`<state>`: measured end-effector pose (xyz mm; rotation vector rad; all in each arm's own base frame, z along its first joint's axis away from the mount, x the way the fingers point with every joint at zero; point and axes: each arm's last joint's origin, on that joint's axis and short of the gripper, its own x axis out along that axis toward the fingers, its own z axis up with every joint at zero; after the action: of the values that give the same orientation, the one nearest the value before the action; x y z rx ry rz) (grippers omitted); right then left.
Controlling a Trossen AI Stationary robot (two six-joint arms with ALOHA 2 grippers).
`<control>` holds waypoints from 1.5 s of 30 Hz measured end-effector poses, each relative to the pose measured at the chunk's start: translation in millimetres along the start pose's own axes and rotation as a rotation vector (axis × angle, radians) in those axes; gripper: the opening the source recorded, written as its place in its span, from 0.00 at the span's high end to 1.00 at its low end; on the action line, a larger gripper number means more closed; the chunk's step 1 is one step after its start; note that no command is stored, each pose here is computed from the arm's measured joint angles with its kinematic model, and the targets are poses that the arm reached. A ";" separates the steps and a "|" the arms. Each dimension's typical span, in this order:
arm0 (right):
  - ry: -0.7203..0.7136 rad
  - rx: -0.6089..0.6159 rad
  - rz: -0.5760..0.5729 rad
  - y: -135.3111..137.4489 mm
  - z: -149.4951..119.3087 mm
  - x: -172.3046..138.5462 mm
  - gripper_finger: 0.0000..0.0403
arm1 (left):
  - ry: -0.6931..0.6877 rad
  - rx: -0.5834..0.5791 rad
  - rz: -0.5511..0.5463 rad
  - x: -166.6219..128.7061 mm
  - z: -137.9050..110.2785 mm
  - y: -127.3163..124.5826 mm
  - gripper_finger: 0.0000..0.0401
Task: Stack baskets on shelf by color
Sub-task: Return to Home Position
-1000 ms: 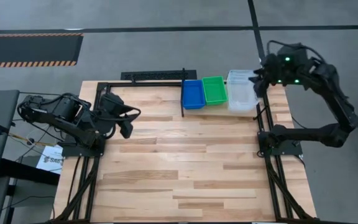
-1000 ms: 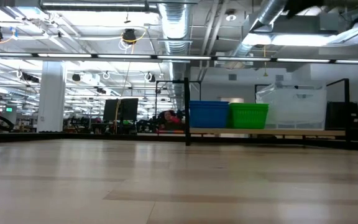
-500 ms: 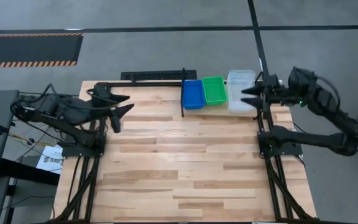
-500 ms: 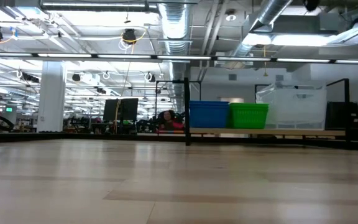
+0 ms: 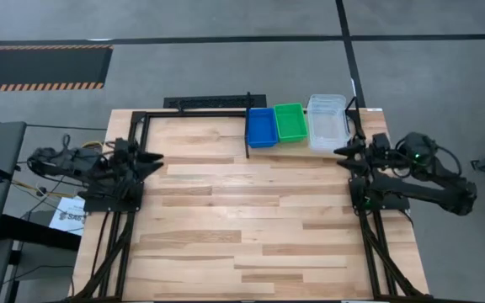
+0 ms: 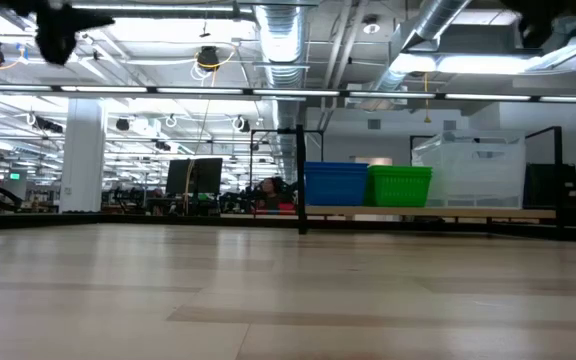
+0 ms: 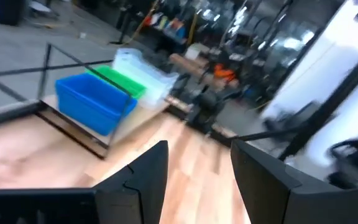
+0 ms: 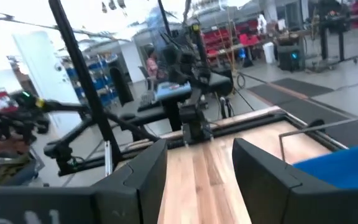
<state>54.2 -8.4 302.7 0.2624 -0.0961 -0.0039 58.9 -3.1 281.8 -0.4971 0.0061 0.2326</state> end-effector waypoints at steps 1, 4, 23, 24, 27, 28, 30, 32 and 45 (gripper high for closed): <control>-0.012 -0.003 0.013 -1.1 -5.5 0.0 0.49 | -0.018 -0.028 -0.026 -1.9 -9.0 6.1 0.59; -0.005 0.006 0.045 -6.6 -28.6 2.4 0.50 | -0.025 -0.082 -0.047 4.8 -37.3 17.6 0.59; 0.026 0.109 0.103 -24.6 -127.6 31.3 0.48 | 0.075 0.011 -0.075 33.8 -102.4 33.6 0.59; 0.028 0.109 0.106 -24.3 -127.8 31.3 0.48 | 0.074 0.014 -0.068 33.8 -102.4 33.9 0.59; 0.043 0.114 0.105 -24.3 -129.2 31.2 0.48 | 0.074 0.049 -0.066 33.8 -102.5 34.1 0.59; 0.060 0.114 0.100 -24.7 -130.9 31.2 0.48 | 0.074 0.061 -0.066 33.8 -102.5 34.1 0.59; 0.083 0.126 0.096 -25.2 -133.1 31.1 0.48 | 0.070 0.071 -0.057 33.8 -102.5 34.4 0.59; 0.099 0.157 0.089 -25.5 -134.1 31.0 0.48 | 0.062 0.071 -0.042 33.8 -102.3 34.8 0.59; 0.111 0.167 0.086 -25.8 -135.0 30.9 0.48 | 0.062 0.139 -0.042 33.8 -102.5 35.0 0.59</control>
<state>98.0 1.1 169.2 0.4248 0.0030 0.1047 89.2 -14.3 173.0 -0.3657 0.0719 0.1746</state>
